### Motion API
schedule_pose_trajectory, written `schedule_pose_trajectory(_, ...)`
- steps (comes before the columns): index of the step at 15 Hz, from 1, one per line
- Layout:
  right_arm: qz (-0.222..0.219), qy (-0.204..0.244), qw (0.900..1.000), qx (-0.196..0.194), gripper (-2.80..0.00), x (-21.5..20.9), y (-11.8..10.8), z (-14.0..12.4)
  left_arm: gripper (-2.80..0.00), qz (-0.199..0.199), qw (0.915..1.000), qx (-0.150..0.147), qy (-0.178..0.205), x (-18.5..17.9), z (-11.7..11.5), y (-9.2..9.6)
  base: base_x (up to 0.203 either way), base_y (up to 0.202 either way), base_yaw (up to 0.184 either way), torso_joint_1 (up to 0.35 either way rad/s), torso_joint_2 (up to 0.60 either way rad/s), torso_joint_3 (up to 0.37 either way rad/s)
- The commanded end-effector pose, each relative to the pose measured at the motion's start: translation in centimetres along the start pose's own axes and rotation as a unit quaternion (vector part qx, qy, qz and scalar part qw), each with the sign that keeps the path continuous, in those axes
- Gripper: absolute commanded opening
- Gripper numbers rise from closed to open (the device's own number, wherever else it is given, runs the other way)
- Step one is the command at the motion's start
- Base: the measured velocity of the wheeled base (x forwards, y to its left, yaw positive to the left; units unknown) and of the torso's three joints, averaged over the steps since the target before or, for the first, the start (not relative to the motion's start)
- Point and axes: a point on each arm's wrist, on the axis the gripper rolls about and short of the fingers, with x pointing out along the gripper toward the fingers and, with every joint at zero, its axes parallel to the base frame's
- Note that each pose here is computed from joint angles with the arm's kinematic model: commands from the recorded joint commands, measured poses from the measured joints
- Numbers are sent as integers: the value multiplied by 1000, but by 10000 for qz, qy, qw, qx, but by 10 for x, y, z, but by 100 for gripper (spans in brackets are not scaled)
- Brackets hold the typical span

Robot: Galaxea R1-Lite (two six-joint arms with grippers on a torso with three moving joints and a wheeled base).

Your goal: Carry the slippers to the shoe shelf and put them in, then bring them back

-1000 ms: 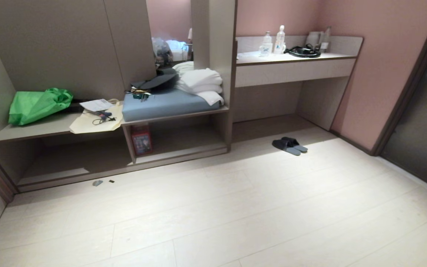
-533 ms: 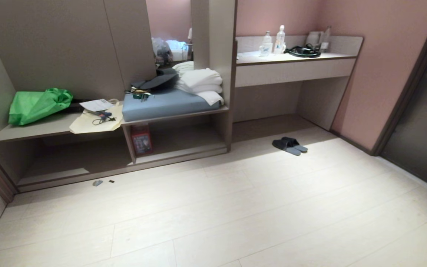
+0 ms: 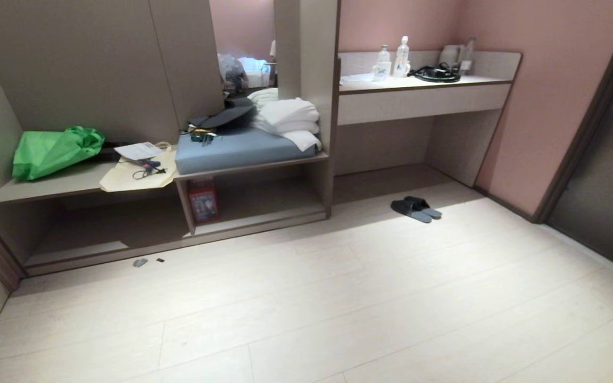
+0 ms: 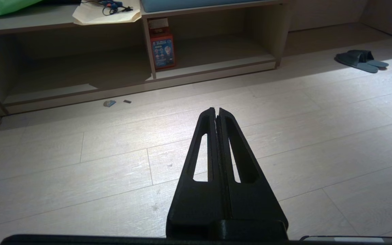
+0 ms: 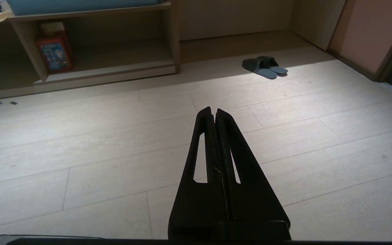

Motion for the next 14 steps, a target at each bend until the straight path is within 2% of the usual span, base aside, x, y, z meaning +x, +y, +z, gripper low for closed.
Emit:
schedule_pose_trajectory(1, 3, 7, 10000, 5, -280, 0, 0, 0, -280, -10, 10000, -2, 3, 0, 0, 0, 0, 0, 0, 0, 0, 0)
schedule_pose_trajectory(14, -12, 12, 10000, 44, -280, 0, 0, 0, -280, -3, 10000, 3, 3, 0, 0, 0, 0, 0, 0, 0, 0, 0)
